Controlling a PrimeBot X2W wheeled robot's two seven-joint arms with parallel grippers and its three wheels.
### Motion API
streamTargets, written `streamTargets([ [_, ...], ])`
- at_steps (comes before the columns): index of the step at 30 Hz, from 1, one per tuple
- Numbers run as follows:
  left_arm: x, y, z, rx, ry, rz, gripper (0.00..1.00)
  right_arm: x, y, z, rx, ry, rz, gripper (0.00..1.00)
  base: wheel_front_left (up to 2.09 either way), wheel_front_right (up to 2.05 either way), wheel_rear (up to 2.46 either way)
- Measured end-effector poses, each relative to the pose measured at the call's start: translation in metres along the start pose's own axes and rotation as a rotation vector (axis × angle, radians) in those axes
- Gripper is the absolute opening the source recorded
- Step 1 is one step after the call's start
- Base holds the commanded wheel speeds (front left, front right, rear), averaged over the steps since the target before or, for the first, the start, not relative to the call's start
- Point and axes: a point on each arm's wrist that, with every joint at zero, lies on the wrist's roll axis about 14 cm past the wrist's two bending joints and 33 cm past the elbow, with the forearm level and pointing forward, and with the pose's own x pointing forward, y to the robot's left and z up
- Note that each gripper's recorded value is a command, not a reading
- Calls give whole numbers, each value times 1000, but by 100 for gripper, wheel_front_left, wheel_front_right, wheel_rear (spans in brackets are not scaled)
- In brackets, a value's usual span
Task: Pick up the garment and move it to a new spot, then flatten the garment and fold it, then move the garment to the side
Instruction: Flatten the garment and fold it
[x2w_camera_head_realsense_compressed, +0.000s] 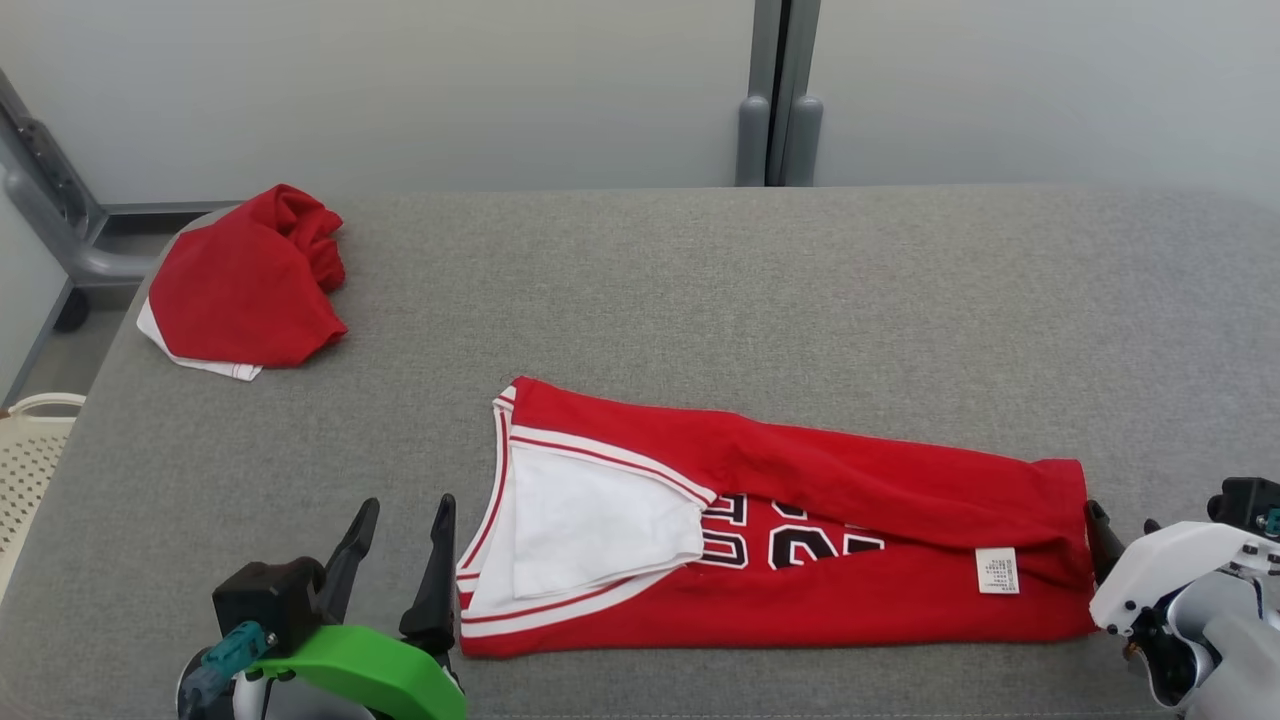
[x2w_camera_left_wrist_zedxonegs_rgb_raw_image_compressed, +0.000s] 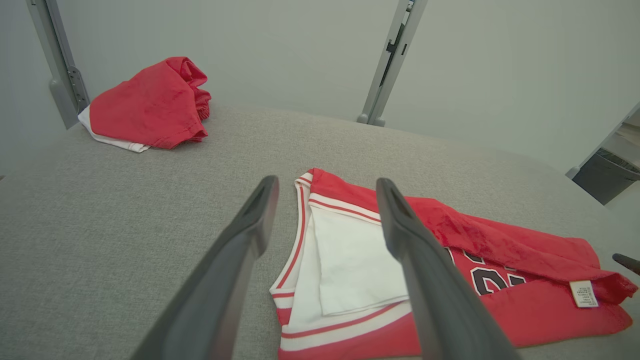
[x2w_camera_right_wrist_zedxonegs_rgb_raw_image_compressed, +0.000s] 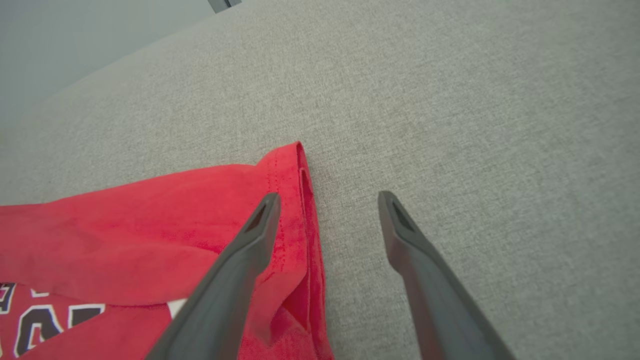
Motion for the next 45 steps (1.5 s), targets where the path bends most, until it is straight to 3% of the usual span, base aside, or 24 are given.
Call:
streamTargets([
  [12,-1,11,-4,-13,11,38,100,5,17,-45,16,152,18,100,0,0,0],
  [23,4,14,-6,-27,18,45,100,10,21,-57,6,215,24,100,0,0,0],
  [24,4,15,-5,-27,18,47,100,11,24,-58,-3,226,29,68,0,0,0],
  [25,4,16,-6,-28,18,49,100,13,25,-59,-15,235,34,68,0,0,0],
  [26,4,17,-6,-29,18,52,100,15,27,-59,-28,242,38,44,0,0,0],
  [29,3,20,-6,-30,18,60,100,19,32,-60,-53,261,53,0,0,0,0],
  [37,6,19,-3,-33,9,62,100,23,29,-40,-44,247,59,0,0,0,0],
  [45,14,4,-7,-38,21,13,100,14,-23,7,-35,206,-34,0,0,0,0],
])
